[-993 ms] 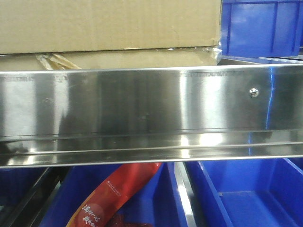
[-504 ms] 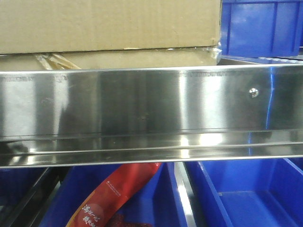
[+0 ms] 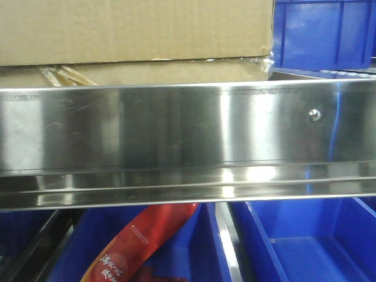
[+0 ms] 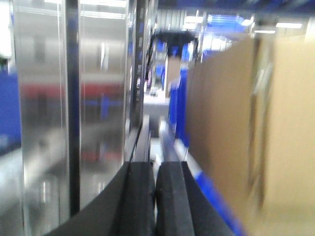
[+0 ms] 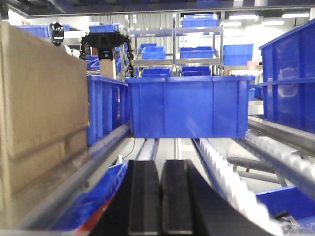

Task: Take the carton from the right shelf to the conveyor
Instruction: 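Reach both grippers to the sides of the brown carton on the shelf, then clamp the carton's side walls with both grippers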

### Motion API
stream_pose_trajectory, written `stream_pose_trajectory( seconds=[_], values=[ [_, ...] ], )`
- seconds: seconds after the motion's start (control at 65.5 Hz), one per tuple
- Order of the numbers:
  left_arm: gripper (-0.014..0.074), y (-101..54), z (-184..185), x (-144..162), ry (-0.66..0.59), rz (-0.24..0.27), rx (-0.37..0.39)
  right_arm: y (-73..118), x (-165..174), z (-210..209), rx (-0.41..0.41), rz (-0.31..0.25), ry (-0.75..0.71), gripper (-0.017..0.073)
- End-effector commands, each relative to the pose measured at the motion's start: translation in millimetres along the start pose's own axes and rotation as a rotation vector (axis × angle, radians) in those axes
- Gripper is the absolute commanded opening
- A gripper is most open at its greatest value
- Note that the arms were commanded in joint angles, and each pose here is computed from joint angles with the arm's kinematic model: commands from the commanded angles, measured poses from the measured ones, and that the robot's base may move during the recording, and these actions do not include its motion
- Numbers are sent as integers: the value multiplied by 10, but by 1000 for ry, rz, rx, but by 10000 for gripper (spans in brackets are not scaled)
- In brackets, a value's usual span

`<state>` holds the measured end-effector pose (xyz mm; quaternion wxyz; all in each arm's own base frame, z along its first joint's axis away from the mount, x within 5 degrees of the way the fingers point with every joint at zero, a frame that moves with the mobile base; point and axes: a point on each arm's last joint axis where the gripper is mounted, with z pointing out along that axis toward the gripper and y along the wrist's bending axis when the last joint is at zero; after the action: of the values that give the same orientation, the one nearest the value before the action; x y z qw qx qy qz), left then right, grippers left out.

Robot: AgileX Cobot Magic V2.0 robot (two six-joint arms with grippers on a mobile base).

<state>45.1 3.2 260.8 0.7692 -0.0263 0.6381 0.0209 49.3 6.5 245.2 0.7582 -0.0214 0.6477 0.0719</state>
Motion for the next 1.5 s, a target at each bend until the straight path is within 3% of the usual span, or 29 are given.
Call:
stream_pose_trajectory(
  seconds=[0.0,0.061,0.122,0.244,0.351,0.489,0.581,0.749,0.932,0.993,1.069,1.253,1.482],
  values=[
    [15,3,-48,-333,-16,24,-9,39,-396,-74,-19,-3,-32,-53],
    [36,7,-64,-601,4,29,-17,58,-583,-90,-27,-5,-8,16],
    [94,9,-40,-743,41,28,-21,75,-785,-91,-31,-6,-12,142],
    [303,10,70,-1045,90,27,-27,91,-1042,34,-31,-6,-4,426],
    [431,5,219,-1138,126,18,-24,95,-1110,184,-29,-4,35,568],
    [464,-23,394,-1318,192,-1,13,134,-1327,350,-55,43,82,558],
    [463,-77,504,-1490,255,30,89,196,-1574,513,-105,66,142,558],
    [463,-264,840,-1770,409,19,244,371,-1953,928,-222,59,274,558],
    [463,-495,1303,-2012,555,51,328,679,-2191,1460,-359,21,492,558],
    [463,-553,1496,-2051,594,50,319,763,-2202,1657,-374,-15,589,558],
    [463,-587,1721,-2064,672,0,253,841,-2221,1899,-374,-53,666,558],
    [463,-645,2212,-2019,803,7,109,954,-2231,2417,-320,-71,785,558],
    [463,-783,2647,-1816,862,12,75,1170,-2156,2877,-346,-80,795,558]
  ],
)
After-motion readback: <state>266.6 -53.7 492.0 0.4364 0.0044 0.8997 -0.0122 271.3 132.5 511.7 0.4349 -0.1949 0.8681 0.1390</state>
